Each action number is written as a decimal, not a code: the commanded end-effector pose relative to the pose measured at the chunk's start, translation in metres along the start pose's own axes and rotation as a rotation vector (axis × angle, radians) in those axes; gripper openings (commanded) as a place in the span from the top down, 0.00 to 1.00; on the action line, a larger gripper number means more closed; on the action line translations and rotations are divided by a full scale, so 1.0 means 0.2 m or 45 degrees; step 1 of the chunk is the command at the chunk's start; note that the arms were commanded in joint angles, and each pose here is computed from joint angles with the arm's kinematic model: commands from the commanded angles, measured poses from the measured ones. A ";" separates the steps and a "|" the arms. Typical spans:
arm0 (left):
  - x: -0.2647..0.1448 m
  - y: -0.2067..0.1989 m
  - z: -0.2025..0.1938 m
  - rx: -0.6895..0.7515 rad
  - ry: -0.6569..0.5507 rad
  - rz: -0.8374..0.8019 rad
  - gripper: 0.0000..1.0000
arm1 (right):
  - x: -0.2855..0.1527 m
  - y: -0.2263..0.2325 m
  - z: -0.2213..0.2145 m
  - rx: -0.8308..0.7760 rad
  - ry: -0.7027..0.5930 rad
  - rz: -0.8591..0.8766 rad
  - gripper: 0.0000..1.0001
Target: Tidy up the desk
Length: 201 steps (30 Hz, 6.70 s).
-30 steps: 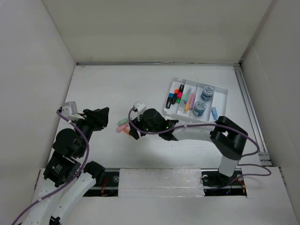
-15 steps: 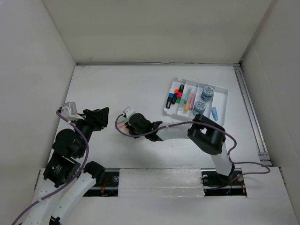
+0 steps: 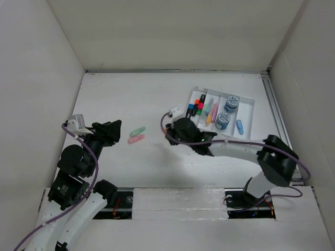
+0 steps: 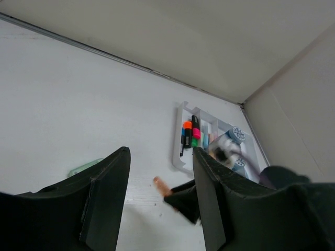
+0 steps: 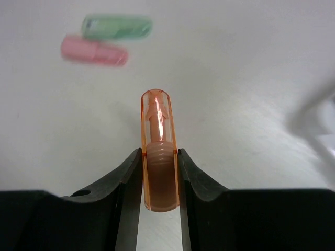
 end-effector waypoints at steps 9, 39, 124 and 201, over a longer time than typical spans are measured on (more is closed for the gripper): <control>-0.01 -0.01 0.02 -0.006 -0.051 -0.033 0.53 | -0.59 -1.17 0.34 1.054 -0.765 -0.429 1.00; 0.03 -0.02 0.01 0.006 -0.017 -0.028 0.53 | -0.44 -0.87 0.48 0.720 -0.514 -0.087 1.00; 0.00 -0.02 0.02 -0.001 -0.042 -0.049 0.53 | -0.36 -0.35 0.32 0.558 -0.583 0.173 0.93; 0.00 -0.01 0.02 0.003 -0.037 -0.039 0.53 | 0.80 0.12 0.34 -0.500 0.242 0.092 0.10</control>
Point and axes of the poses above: each gripper's point midway between its finger pads, its own x axis out along the fingers, its own y axis along the line the jaws close on, z = x × y, the point moved 10 cm from there along -x, back along the fingers, and after that the axes turned 13 degrees about x, right-handed, at the moved point
